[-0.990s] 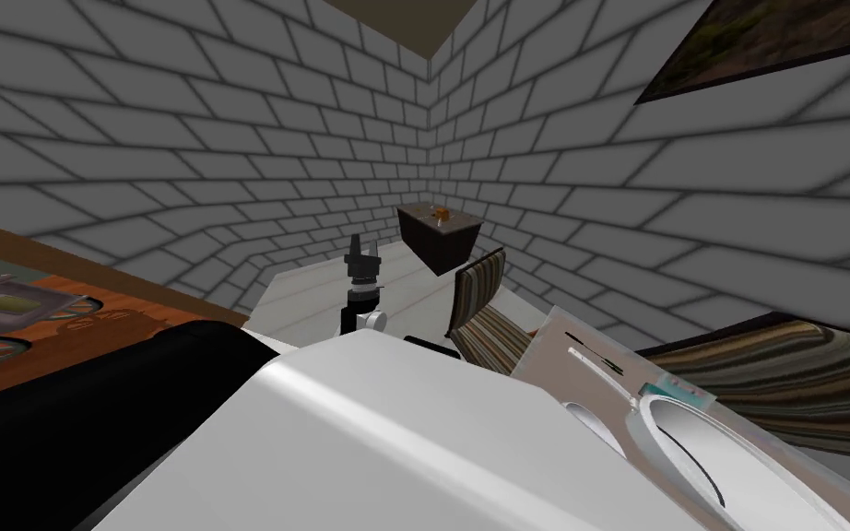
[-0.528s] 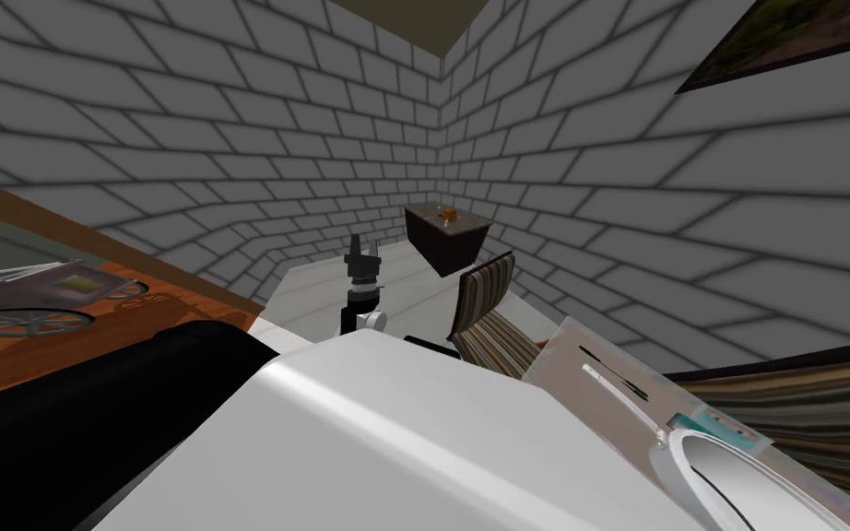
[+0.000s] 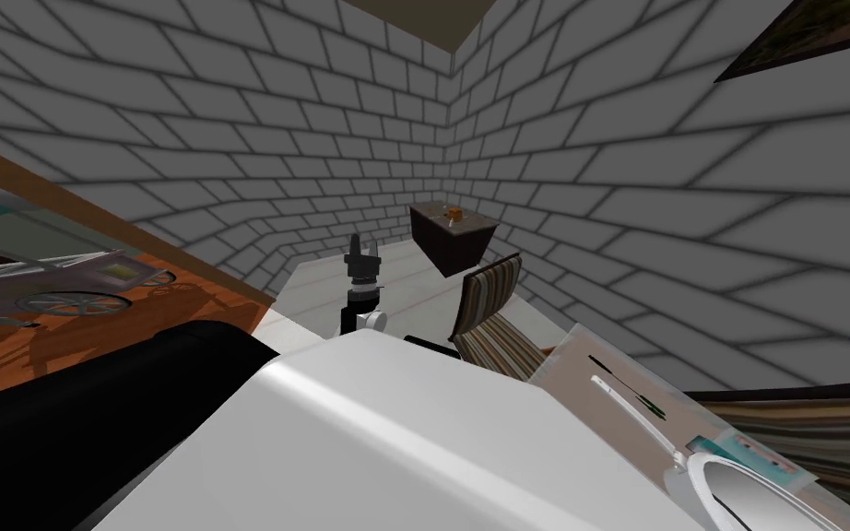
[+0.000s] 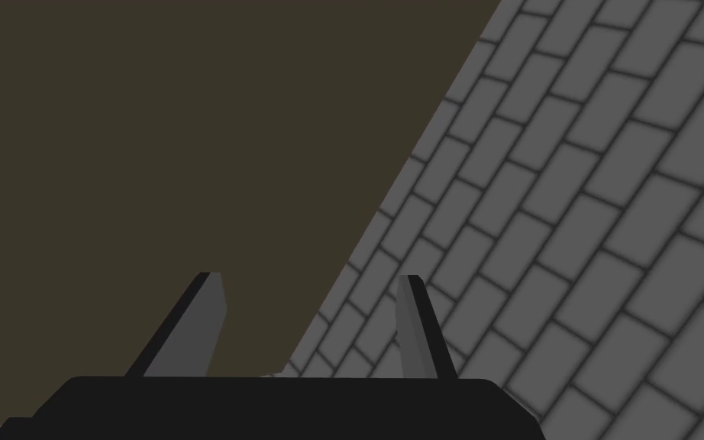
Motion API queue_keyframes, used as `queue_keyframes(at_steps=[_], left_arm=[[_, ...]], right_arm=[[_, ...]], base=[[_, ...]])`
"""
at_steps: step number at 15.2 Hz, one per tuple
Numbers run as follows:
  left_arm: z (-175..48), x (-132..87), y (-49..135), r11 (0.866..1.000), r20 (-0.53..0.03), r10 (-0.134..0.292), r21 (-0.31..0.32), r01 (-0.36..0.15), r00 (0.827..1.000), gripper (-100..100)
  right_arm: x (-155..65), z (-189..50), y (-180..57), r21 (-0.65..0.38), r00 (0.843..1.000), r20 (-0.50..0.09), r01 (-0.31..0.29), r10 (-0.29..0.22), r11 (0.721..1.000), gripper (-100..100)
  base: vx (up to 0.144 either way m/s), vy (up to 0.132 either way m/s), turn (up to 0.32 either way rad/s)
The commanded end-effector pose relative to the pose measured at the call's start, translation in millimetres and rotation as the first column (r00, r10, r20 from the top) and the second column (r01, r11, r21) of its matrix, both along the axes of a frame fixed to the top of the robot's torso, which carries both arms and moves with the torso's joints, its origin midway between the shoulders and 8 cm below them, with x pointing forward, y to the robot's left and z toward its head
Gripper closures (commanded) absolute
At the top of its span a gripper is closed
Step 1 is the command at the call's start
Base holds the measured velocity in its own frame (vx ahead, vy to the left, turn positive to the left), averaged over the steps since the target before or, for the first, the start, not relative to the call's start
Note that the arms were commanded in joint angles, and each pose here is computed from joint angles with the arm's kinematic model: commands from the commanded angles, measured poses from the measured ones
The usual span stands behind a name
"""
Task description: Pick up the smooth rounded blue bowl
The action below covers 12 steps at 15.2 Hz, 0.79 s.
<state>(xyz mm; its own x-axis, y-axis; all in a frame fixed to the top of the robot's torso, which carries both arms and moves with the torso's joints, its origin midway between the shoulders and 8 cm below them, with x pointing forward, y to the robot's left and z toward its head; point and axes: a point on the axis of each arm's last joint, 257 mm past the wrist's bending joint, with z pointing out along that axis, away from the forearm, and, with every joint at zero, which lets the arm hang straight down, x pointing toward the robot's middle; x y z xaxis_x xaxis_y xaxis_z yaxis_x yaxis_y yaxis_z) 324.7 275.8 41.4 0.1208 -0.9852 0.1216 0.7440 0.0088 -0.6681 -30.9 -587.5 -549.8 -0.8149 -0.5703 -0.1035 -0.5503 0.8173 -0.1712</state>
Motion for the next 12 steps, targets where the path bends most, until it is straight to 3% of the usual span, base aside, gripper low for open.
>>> queue_keyframes(at_steps=[1,3,4,8,11,12], left_arm=[[0,0,0.0,1.0,0.0,0.0,0.0,0.0,1.0,0],[0,0,0.0,1.0,0.0,0.0,0.0,0.0,1.0,0],[0,0,0.0,1.0,0.0,0.0,0.0,0.0,1.0,0],[0,0,0.0,1.0,0.0,0.0,0.0,0.0,1.0,0],[0,0,0.1,1.0,0.0,0.0,0.0,0.0,1.0,0],[0,0,0.0,1.0,0.0,0.0,0.0,0.0,1.0,0]], right_arm=[[-2,-8,9,-0.002,1.0,0.0,0.006,-0.006,1.0,-100],[-2,-10,10,0.0,1.0,0.0,0.009,-0.009,1.0,-100],[-2,-12,11,-0.001,1.0,0.0,0.009,-0.009,1.0,100],[-1,-11,10,-0.004,1.0,0.001,0.007,-0.007,1.0,100],[0,9,-8,-0.003,1.0,0.0,-0.01,0.01,1.0,100],[0,3,-4,-0.006,1.0,0.0,-0.002,0.003,1.0,100]], base=[[-0.033,-0.038,0.114],[-0.024,-0.027,0.078],[-0.006,-0.006,0.007],[-0.002,-0.001,0.004],[0.034,0.036,-0.132],[0.022,0.027,-0.061]])
